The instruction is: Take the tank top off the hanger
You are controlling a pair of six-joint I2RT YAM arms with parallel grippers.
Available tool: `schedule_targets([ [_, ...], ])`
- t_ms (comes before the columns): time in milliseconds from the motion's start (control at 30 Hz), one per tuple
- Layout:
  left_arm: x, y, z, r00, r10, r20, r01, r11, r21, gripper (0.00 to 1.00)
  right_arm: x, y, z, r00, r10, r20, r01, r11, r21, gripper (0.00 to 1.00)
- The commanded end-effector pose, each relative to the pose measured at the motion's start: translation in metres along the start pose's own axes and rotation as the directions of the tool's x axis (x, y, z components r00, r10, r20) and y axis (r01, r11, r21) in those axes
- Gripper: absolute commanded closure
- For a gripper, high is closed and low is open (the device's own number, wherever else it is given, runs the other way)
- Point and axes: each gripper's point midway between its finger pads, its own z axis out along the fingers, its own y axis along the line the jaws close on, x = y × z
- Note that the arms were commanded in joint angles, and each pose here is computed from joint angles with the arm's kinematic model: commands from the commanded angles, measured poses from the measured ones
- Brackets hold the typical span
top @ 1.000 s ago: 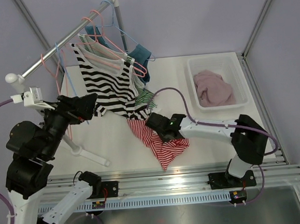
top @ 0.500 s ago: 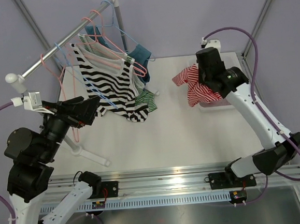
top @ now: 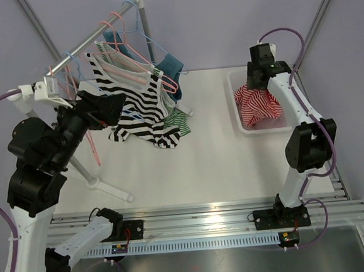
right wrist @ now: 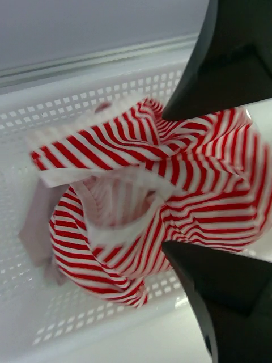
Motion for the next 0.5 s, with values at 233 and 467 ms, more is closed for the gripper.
schedule_targets([
  [233, -0.027, 0.022, 0.037, 0.996, 0.094, 0.006, -0.091, 0.976, -0.197, 0.01, -0.047, 0.005, -0.067, 0.981, 0.141, 0.135, -0.116, 0.978, -0.173, 0.01],
  [467, -0.018, 0.04, 0.078, 0.99, 0.133, -0.039, -0.138, 0.91, -0.392, 0.01, -0.022, 0.06, -0.156, 0.959, 0.26, 0.115, -0.12, 0.737, -0.665, 0.0],
])
